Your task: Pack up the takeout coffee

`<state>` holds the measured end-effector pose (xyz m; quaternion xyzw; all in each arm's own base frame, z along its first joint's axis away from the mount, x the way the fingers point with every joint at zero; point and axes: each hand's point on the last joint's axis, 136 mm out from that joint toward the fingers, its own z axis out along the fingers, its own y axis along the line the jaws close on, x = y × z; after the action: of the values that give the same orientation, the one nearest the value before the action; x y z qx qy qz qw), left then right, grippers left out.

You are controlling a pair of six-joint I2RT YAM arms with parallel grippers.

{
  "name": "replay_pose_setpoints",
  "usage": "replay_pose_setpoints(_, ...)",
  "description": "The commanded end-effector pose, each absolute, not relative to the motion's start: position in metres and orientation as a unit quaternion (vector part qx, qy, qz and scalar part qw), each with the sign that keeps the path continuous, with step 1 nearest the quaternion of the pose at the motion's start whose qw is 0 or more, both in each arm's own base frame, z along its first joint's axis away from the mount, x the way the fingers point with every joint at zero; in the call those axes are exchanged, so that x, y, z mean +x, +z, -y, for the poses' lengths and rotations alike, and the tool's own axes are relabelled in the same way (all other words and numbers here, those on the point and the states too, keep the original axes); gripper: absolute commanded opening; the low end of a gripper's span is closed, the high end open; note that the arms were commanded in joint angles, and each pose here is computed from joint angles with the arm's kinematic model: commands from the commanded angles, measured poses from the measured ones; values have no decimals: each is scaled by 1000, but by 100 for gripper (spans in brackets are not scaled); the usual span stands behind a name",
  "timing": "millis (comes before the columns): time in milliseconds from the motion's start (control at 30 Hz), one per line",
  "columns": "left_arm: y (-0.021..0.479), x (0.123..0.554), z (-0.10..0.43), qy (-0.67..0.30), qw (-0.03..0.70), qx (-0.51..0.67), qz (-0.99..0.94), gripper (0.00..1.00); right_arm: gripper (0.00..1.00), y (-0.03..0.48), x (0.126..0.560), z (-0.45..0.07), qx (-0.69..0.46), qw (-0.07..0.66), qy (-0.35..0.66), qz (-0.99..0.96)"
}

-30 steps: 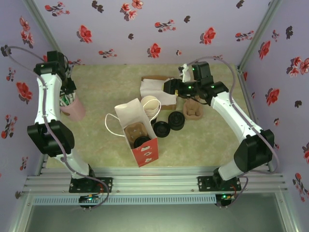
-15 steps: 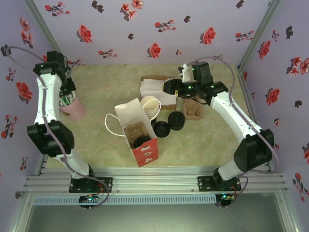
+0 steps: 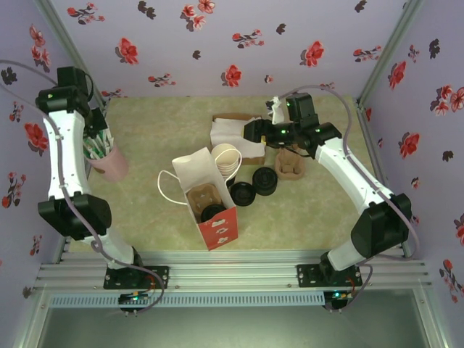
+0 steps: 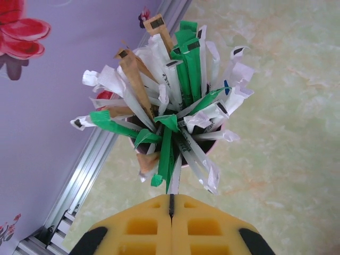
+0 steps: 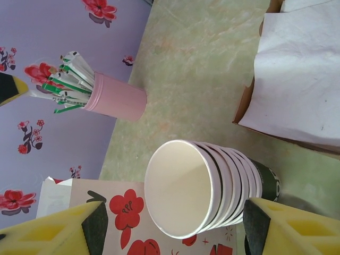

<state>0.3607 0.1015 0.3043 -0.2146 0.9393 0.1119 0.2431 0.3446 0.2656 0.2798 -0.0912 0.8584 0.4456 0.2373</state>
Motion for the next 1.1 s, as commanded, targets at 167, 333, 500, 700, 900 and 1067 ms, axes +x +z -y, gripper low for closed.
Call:
replay_pose_setpoints(167,353,345,-92,93,297,-207,-927,0,79,314,337,-268,-107,271,440,-849)
replay_pose_setpoints(333,387,338,-85,76,343,-205,-913,0,87,329,333,-260,-106,290,430,-848)
replay_pose_setpoints(500,427,322,-73,51,402,-203,-891,0,94,349,323,-249,-102,315,421,-845)
replay_pose_setpoints(700,477,295,-41,-27,491,-183,-851,0,99,369,307,-232,-86,344,409,-841)
replay_pose_setpoints(900,518,262,2,-144,550,-143,-810,0,99,380,290,-209,-56,372,385,-842)
replay_pose_setpoints(1067,529,243,40,-248,550,-99,-791,0,99,382,276,-188,-32,391,360,-846)
